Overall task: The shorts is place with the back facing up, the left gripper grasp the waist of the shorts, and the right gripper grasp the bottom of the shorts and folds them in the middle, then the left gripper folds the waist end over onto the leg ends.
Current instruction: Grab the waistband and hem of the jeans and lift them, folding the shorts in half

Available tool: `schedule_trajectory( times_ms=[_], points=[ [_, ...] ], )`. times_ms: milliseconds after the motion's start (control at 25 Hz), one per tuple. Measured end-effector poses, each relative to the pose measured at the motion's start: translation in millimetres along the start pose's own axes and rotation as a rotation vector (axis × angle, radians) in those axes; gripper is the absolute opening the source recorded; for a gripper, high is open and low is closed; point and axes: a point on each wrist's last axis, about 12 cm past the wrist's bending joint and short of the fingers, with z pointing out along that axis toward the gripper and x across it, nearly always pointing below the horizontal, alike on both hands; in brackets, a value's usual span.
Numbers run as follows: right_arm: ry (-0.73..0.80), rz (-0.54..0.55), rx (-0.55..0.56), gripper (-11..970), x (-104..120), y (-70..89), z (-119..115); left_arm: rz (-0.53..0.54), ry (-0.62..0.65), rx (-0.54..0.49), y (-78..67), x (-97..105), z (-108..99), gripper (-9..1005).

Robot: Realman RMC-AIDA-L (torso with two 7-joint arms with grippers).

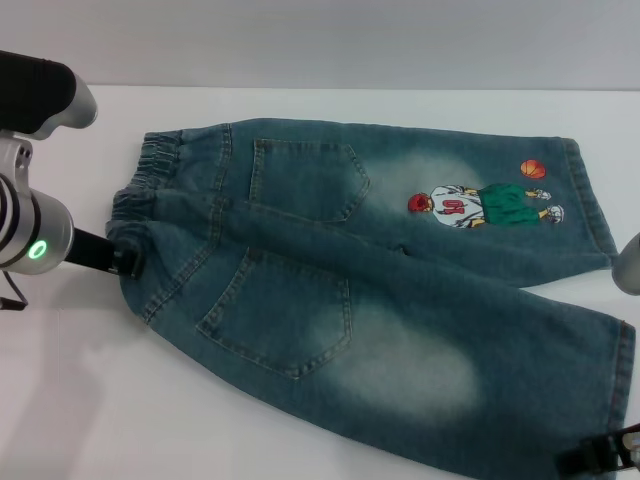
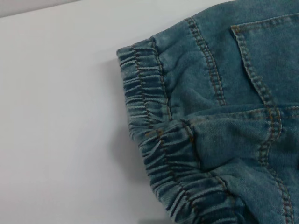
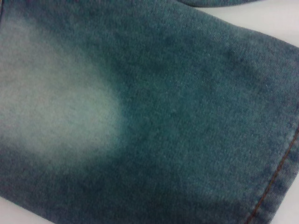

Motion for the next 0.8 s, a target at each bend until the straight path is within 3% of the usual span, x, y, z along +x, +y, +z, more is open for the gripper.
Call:
schedule_trajectory(
  times_ms=[800],
  points=[
    [0.024,0.006,-0.012,689,4.3,0.3,2.8,0.011,0.005,0.006,-3.0,-0.1,2.2,230]
  ],
)
